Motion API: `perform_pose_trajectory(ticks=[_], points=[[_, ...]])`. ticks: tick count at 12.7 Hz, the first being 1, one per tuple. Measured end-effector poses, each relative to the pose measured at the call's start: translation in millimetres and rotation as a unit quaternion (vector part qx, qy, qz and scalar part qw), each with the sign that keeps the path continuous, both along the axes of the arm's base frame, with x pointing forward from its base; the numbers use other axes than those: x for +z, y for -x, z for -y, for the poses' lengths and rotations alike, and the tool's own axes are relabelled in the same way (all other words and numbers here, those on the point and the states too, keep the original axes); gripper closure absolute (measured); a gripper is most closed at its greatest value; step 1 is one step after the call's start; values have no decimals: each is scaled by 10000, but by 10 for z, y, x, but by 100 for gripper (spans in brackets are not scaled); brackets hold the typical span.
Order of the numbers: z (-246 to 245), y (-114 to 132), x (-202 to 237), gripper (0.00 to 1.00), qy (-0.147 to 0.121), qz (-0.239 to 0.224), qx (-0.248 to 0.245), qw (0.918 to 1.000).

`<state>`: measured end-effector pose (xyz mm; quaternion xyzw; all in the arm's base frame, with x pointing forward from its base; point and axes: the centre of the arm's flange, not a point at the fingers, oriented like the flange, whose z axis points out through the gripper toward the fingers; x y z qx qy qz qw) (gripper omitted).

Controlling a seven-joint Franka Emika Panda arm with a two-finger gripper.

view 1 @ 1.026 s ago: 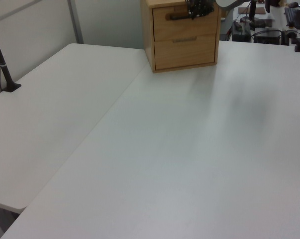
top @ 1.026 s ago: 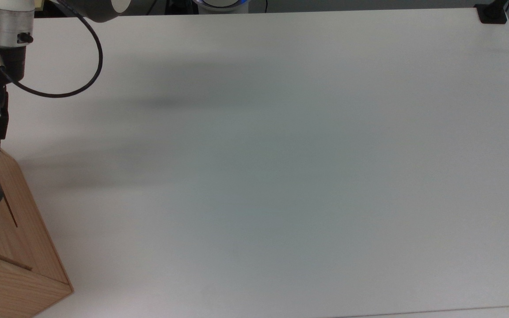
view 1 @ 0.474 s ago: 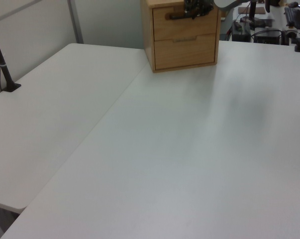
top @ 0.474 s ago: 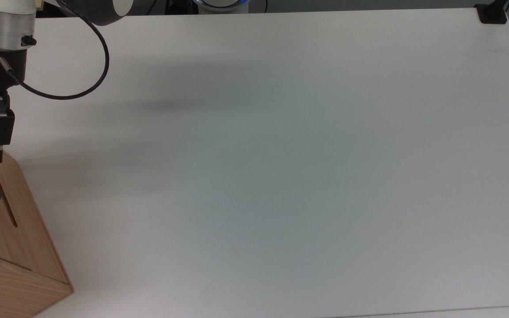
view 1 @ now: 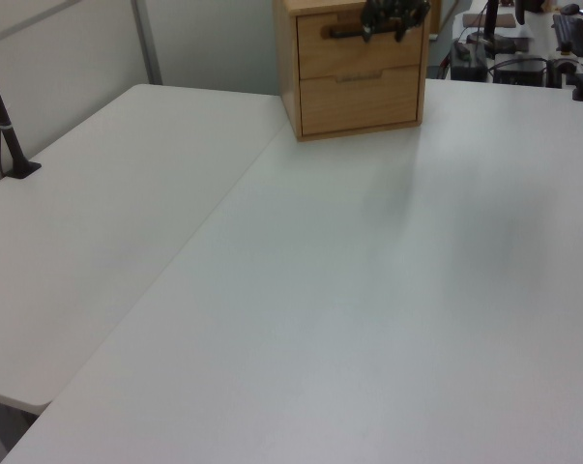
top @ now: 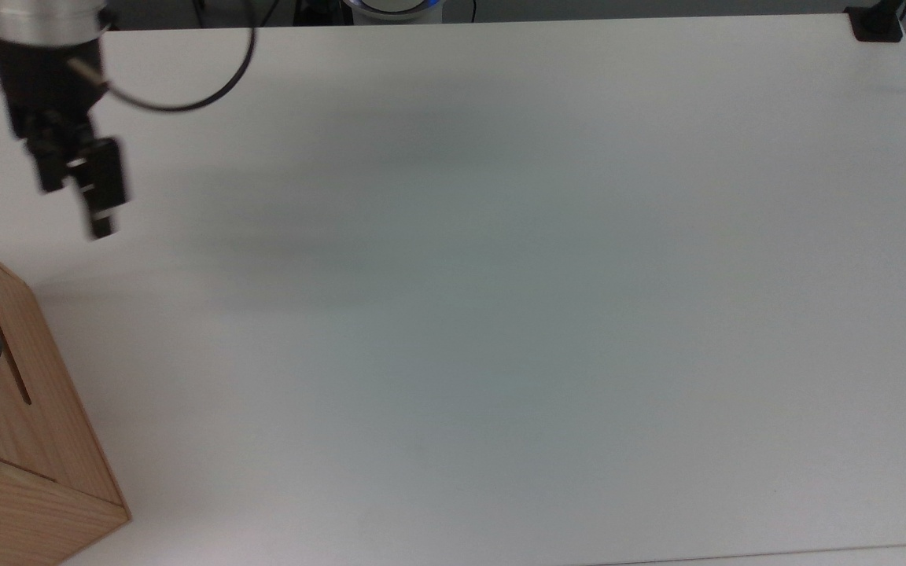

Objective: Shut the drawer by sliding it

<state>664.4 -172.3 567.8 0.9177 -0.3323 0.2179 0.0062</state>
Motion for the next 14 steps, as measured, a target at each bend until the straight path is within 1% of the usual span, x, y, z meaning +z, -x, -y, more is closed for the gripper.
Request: perform_pose_trajectory(ticks=[1,2,3,4,5,6,7,8,9,10,12,14], points=[[-187,90,42,1,-54,-381,362,9986],[-374,178,67,0,-103,-736,744,9945],[-558,259,73,0,-140,-1064,1136,9877],[-750,335,73,0,-173,-1371,1541,9783],[-1011,431,88,0,-218,-1708,2016,9642],[-1182,518,106,0,-238,-1907,2329,9533],[-1292,596,102,0,-226,-2013,2579,9447],[-1392,668,79,0,-168,-2087,2767,9379],[-1461,723,61,0,-58,-2158,2883,9329],[-1483,748,58,0,-5,-2185,2942,9304],[-1482,770,77,0,35,-2185,3007,9283],[-1436,778,90,0,37,-2177,2991,9291]])
